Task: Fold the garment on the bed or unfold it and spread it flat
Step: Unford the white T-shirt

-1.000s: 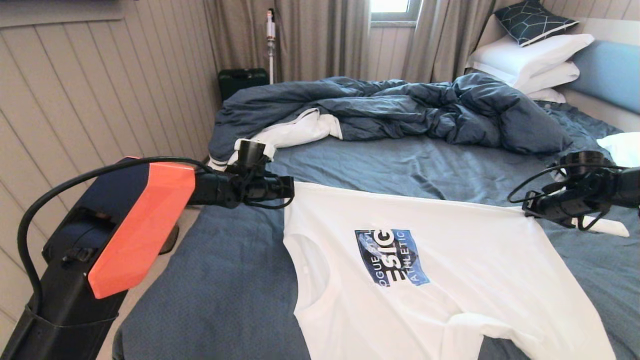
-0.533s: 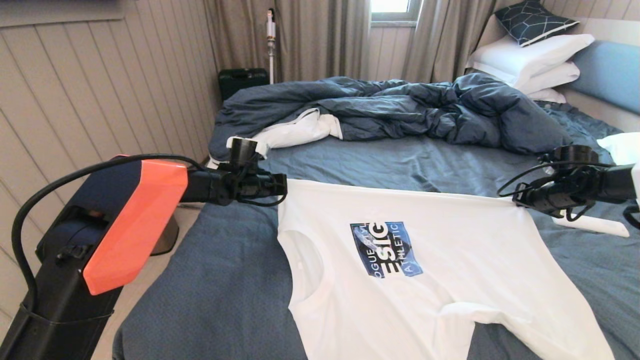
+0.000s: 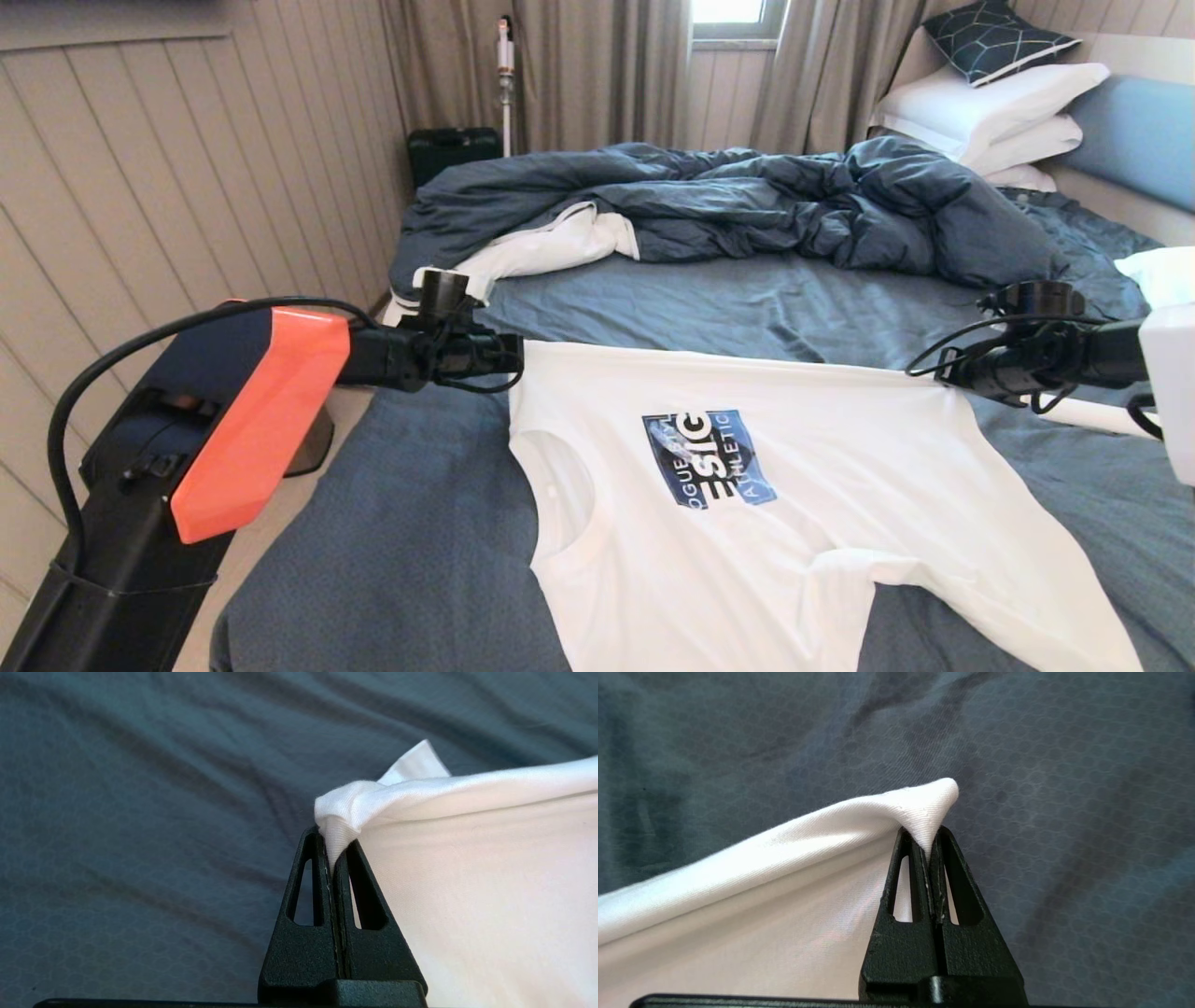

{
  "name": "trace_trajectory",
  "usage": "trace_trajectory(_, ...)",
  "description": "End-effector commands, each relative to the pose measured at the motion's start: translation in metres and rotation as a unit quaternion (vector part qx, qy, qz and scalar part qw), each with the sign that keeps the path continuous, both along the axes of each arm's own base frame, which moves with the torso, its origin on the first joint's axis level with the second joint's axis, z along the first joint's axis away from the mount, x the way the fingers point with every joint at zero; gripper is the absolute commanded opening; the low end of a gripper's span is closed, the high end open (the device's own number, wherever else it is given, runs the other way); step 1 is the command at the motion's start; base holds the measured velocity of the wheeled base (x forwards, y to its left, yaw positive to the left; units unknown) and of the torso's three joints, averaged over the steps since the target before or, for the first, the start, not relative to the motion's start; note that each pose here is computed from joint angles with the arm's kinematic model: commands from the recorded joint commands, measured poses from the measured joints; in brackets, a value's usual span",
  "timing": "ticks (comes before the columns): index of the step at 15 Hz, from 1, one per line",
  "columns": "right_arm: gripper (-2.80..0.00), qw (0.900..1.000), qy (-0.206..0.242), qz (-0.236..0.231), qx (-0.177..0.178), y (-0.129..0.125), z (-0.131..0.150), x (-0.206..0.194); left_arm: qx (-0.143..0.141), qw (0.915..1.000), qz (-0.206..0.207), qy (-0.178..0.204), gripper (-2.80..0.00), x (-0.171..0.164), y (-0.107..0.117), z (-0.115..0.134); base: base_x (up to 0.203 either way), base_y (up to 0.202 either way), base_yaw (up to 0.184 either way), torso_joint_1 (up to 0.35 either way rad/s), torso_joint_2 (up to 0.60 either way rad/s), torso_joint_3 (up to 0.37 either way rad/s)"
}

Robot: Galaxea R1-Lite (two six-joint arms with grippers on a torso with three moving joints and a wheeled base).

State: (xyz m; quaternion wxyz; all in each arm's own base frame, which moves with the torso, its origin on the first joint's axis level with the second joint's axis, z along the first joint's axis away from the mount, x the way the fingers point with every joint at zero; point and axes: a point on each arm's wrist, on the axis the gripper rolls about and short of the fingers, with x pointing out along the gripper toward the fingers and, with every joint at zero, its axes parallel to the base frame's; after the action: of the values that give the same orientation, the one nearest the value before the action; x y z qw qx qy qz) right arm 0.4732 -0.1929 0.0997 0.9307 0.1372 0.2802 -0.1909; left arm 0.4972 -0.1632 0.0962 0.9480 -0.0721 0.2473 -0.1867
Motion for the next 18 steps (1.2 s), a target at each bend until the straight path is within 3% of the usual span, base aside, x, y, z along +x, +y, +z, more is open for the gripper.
trace_trajectory(1, -2.8, 1.0, 0.004, 0.002, 0.001, 0.001, -0.004, 0.001, 0.002, 1.0, 0.004, 0.007, -2.8, 0.003, 0.004, -0.007, 0.0, 0.0, 0.0, 0.0, 0.0, 0.0)
trace_trajectory(2, -2.8, 1.0, 0.004, 0.001, -0.001, 0.001, -0.003, 0.001, 0.002, 1.0, 0.005, 0.009, -2.8, 0.003, 0.004, -0.009, 0.0, 0.0, 0.0, 0.0, 0.0, 0.0)
trace_trajectory(3, 0.0, 1.0, 0.004, 0.001, -0.001, 0.001, -0.003, 0.001, 0.002, 0.9999, 0.005, 0.009, -2.8, 0.003, 0.004, -0.01, 0.0, 0.0, 0.0, 0.0, 0.0, 0.0)
trace_trajectory(8, 0.0, 1.0, 0.008, 0.002, -0.002, 0.001, -0.005, 0.001, 0.01, 0.9999, 0.006, 0.011, -2.8, 0.002, 0.004, -0.01, 0.0, 0.0, 0.0, 0.0, 0.0, 0.0)
trace_trajectory(9, 0.0, 1.0, 0.008, 0.002, -0.002, 0.0, -0.005, 0.001, 0.012, 0.9998, 0.006, 0.012, 0.0, 0.002, 0.004, -0.011, 0.0, 0.0, 0.0, 0.0, 0.0, 0.0)
trace_trajectory(18, 0.0, 1.0, 0.004, -0.013, 0.002, -0.012, 0.006, -0.011, 0.007, 0.9999, 0.01, -0.002, 0.0, -0.01, 0.011, 0.018, 0.0, 0.0, 0.0, 0.0, 0.0, 0.0)
